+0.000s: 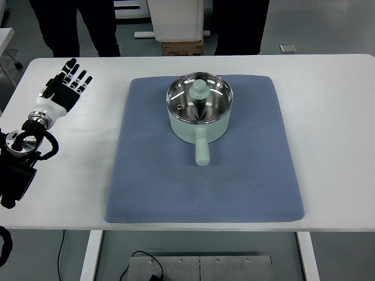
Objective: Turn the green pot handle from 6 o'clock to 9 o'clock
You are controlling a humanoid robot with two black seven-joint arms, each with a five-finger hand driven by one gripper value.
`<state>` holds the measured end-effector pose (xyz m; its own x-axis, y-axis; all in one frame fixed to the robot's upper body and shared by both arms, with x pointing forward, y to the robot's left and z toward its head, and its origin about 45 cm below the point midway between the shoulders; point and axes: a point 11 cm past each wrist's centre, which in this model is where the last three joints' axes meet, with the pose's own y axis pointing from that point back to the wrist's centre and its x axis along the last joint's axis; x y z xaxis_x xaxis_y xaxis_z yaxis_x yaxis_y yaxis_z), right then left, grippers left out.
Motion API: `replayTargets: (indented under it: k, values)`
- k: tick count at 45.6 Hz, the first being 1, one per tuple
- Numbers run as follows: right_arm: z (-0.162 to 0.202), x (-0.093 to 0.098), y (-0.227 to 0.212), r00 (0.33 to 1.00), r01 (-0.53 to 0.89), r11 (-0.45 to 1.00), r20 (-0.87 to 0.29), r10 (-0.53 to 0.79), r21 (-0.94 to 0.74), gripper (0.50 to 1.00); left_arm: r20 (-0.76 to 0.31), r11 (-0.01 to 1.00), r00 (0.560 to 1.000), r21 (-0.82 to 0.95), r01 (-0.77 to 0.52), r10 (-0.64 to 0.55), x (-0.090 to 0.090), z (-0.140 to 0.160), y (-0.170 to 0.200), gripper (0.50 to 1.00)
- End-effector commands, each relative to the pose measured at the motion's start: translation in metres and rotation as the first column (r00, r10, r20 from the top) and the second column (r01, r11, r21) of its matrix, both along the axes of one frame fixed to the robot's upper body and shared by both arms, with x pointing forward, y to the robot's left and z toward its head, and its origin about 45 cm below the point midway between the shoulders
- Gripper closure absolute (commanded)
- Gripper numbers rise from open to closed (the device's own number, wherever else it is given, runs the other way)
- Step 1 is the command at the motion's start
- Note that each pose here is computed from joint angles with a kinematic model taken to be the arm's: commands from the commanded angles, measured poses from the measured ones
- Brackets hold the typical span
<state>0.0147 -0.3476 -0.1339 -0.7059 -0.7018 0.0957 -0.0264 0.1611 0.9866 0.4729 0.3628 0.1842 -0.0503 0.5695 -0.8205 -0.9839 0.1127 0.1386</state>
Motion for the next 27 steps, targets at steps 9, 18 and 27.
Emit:
replayTargets:
  k: [9, 18, 27]
  values:
    - [0.000, 0.000, 0.000, 1.000, 0.001, 1.000, 0.000, -0.001, 0.000, 0.500, -0.019, 1.000, 1.000, 0.014, -0.008, 0.009, -0.001, -0.002, 0.003, 0.500]
    - [0.000, 0.000, 0.000, 1.000, 0.001, 1.000, 0.000, -0.001, 0.000, 0.500, 0.002, 0.997, 1.000, 0.076, 0.029, -0.029, 0.008, 0.013, -0.001, 0.500]
    - [0.000, 0.000, 0.000, 1.000, 0.001, 1.000, 0.000, -0.001, 0.000, 0.500, 0.089, 0.977, 0.987, 0.175, 0.118, -0.135, 0.028, 0.063, -0.023, 0.500]
